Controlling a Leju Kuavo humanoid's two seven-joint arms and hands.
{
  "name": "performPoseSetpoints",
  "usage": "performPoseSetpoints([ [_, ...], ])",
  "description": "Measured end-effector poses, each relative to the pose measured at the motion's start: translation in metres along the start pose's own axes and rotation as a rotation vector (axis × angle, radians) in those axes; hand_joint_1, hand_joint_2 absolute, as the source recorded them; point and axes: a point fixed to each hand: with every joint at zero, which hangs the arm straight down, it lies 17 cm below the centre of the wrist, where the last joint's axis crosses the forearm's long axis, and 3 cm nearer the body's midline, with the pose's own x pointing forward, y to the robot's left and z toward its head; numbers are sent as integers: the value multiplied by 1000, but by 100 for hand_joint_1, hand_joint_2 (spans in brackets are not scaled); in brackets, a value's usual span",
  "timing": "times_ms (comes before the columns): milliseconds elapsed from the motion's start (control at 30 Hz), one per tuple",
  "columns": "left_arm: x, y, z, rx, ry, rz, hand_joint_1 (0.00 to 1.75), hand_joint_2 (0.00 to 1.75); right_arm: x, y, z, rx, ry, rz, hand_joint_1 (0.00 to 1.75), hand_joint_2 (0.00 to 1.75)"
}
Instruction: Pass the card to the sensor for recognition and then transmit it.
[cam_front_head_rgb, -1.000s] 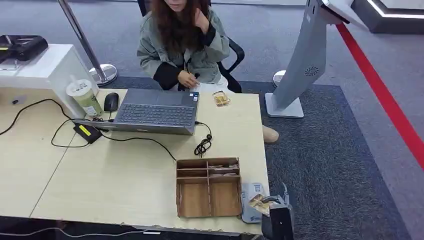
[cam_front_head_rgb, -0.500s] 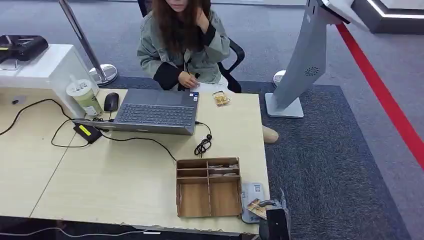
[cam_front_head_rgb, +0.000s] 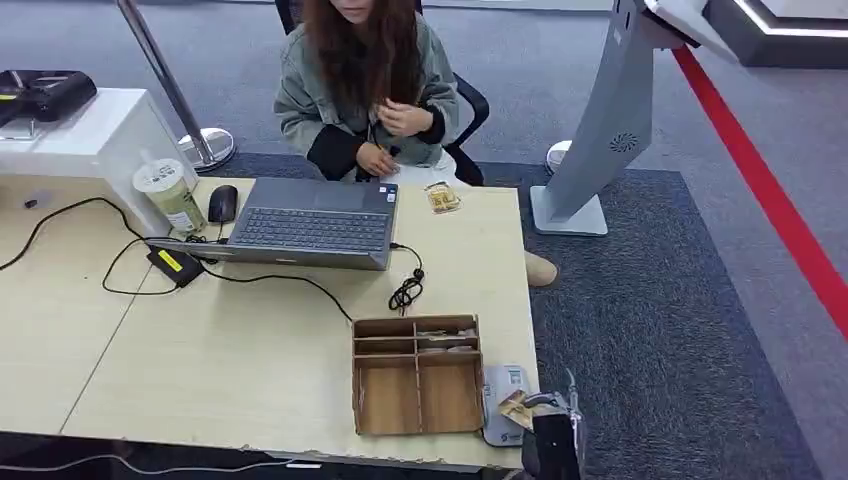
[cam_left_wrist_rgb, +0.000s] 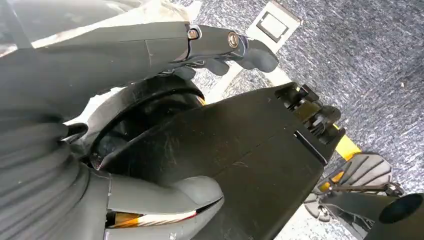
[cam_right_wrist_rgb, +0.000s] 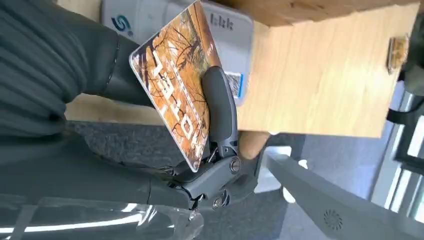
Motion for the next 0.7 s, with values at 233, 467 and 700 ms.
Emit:
performPoseSetpoints([
  [233,-1,0,0,-2,2,-2,0,175,50,-28,-18,-46,-135,128,175,175],
  [467,-5,0,-1,-13,7,-26,0,175,143,-61,-41,-90,-318,304,175,175],
  [700,-7,1,-1,-19,8,-40,0,175,221,-100,-48,-187,-449,294,175,175],
])
